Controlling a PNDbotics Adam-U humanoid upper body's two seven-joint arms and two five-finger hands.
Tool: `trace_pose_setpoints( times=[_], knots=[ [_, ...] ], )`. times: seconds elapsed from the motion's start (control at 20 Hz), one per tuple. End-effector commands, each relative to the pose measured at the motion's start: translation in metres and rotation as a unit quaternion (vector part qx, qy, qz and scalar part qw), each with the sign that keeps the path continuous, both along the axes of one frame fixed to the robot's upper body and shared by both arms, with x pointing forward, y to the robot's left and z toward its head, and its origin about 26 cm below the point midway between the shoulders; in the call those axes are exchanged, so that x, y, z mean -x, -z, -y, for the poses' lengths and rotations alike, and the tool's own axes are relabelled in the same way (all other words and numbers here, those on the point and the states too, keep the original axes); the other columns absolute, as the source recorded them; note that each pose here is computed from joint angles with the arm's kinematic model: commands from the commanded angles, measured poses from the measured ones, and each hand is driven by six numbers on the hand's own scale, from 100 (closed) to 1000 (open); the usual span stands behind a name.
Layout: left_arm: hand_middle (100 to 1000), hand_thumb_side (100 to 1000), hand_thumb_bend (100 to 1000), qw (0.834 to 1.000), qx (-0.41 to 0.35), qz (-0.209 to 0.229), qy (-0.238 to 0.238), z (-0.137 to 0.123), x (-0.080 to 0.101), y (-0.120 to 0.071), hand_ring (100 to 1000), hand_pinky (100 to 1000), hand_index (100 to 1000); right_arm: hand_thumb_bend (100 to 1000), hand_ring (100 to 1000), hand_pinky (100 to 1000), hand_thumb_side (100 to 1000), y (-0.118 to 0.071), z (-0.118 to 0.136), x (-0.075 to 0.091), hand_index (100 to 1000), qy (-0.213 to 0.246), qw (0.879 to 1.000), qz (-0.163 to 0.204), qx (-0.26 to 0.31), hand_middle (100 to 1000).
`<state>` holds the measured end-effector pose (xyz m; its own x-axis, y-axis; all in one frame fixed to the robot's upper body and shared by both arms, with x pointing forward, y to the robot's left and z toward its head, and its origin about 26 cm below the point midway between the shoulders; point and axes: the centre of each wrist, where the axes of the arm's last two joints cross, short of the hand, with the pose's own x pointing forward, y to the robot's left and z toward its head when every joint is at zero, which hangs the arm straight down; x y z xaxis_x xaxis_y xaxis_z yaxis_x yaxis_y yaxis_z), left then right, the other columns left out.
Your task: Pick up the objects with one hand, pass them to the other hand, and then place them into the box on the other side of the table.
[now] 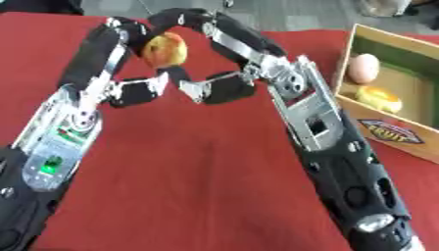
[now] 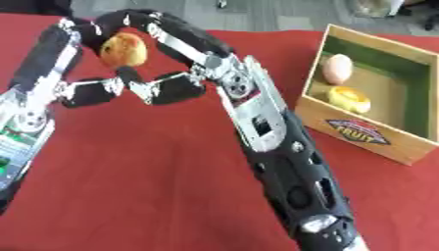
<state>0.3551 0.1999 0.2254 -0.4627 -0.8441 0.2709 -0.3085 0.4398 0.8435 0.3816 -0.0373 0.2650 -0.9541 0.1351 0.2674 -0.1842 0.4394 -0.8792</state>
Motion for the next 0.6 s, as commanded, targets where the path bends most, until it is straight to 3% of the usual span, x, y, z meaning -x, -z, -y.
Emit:
trace_pose_setpoints(
  times=[0.05,0.6],
  knots=[
    [436,112,191,1.0,0.001,0.013,0.006,0.0007,0.0035,-0.0087,501,666,456,100,1000,985,100,-0.0099,-0.0029,0.0057,932,-0.012,1.0,0.014,-0.013,807],
    [434,101,198,0.999,-0.002,0.029,0.014,0.0031,0.0088,-0.0135,502,666,456,124,1000,983,100,-0.0078,-0.001,0.0008,930,0.034,0.999,0.037,0.006,821]
  ],
)
